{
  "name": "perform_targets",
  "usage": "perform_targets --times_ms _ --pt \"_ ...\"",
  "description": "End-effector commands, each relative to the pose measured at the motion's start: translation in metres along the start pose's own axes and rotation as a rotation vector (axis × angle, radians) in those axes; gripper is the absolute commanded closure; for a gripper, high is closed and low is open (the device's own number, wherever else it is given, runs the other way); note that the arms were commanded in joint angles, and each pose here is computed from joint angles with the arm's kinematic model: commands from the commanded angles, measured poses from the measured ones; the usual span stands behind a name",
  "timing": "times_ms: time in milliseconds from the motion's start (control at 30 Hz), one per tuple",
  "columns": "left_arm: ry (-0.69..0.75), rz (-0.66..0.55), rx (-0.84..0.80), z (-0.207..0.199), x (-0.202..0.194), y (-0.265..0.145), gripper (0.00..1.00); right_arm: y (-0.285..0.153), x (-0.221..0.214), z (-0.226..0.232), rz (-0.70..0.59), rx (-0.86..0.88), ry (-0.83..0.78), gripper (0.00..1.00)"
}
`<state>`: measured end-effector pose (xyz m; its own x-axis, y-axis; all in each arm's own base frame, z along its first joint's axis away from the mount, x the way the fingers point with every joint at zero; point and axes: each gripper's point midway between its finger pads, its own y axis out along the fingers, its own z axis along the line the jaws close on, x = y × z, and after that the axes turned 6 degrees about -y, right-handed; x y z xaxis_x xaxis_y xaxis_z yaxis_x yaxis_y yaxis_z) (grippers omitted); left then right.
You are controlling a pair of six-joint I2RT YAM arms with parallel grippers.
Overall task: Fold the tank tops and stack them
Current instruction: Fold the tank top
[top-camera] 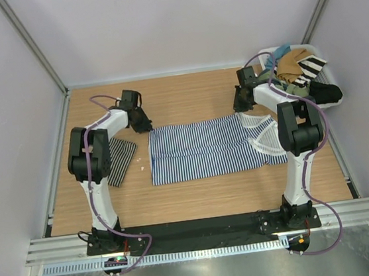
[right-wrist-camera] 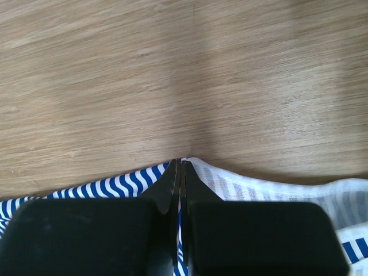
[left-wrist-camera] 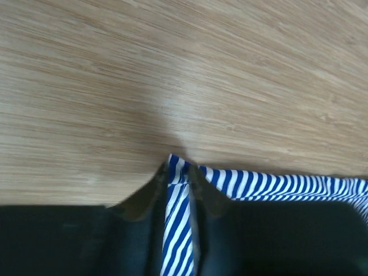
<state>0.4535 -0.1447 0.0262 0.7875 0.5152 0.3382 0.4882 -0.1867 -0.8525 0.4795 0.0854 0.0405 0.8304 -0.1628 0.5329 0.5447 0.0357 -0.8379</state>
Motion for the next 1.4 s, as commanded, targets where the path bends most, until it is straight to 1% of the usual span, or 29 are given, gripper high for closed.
perform_targets --times_ms 0,67,200,233,367,400,500,567,600,633,700,767,800,833,867,900,967,1000,1167,1367 --pt "0.013 -0.004 -0.048 -0.013 0.008 -0.003 0.89 -0.013 0.018 0.004 -0.054 0.021 0.001 0.99" --pt "0.016 -0.009 -0.053 -0.015 0.009 -0.007 1.00 -0.017 0.021 0.004 -0.065 0.017 0.000 0.99" --pt "0.036 -0.062 -0.047 -0.017 0.020 -0.026 1.00 -0.030 0.028 0.007 -0.094 0.029 0.003 0.99" --pt "0.036 -0.063 -0.038 -0.014 0.019 -0.025 1.00 -0.029 0.026 0.005 -0.088 0.025 0.005 0.99" --pt "0.043 -0.107 -0.059 -0.018 0.025 -0.050 1.00 -0.047 0.027 0.007 -0.116 0.048 0.011 0.99" --pt "0.043 -0.115 -0.060 -0.018 0.025 -0.053 1.00 -0.059 0.032 0.008 -0.144 0.058 0.012 0.99" --pt "0.051 -0.133 -0.077 -0.019 0.022 -0.067 1.00 -0.069 0.018 0.006 -0.140 0.070 0.016 0.99" --pt "0.058 -0.129 -0.074 -0.016 0.014 -0.070 1.00 -0.076 0.015 0.006 -0.147 0.080 0.019 0.99" --pt "0.062 -0.141 -0.083 -0.018 0.014 -0.077 1.00 -0.075 0.007 0.005 -0.133 0.082 0.018 0.99" --pt "0.063 -0.136 -0.070 -0.013 0.008 -0.077 1.00 -0.084 0.009 0.006 -0.152 0.089 0.018 0.99" --pt "0.072 -0.138 -0.072 -0.013 0.001 -0.082 1.00 -0.086 -0.002 0.003 -0.141 0.087 0.014 0.99" --pt "0.078 -0.136 -0.074 -0.009 -0.009 -0.088 1.00 -0.095 -0.003 0.002 -0.158 0.092 0.012 0.99" --pt "0.079 -0.131 -0.059 -0.002 -0.016 -0.086 1.00 -0.095 -0.012 -0.002 -0.144 0.085 0.013 0.99" --pt "0.079 -0.159 -0.059 -0.001 -0.013 -0.094 1.00 -0.096 -0.016 -0.002 -0.142 0.085 0.013 0.99" --pt "0.081 -0.160 -0.055 0.001 -0.016 -0.096 1.00 -0.102 -0.015 -0.002 -0.156 0.090 0.012 0.99" --pt "0.084 -0.156 -0.052 0.004 -0.021 -0.097 1.00 -0.101 -0.024 -0.005 -0.142 0.087 0.013 0.99" --pt "0.095 -0.173 -0.070 0.002 -0.024 -0.109 1.00 -0.110 -0.029 0.000 -0.145 0.127 0.018 0.99" --pt "0.098 -0.169 -0.059 0.007 -0.030 -0.109 1.00 -0.110 -0.037 -0.002 -0.131 0.125 0.020 0.99" --pt "0.119 -0.196 -0.075 0.009 -0.043 -0.130 1.00 -0.121 -0.055 -0.003 -0.129 0.145 0.030 0.99" --pt "0.143 -0.196 -0.064 0.018 -0.063 -0.140 1.00 -0.131 -0.081 -0.005 -0.115 0.169 0.037 0.99"
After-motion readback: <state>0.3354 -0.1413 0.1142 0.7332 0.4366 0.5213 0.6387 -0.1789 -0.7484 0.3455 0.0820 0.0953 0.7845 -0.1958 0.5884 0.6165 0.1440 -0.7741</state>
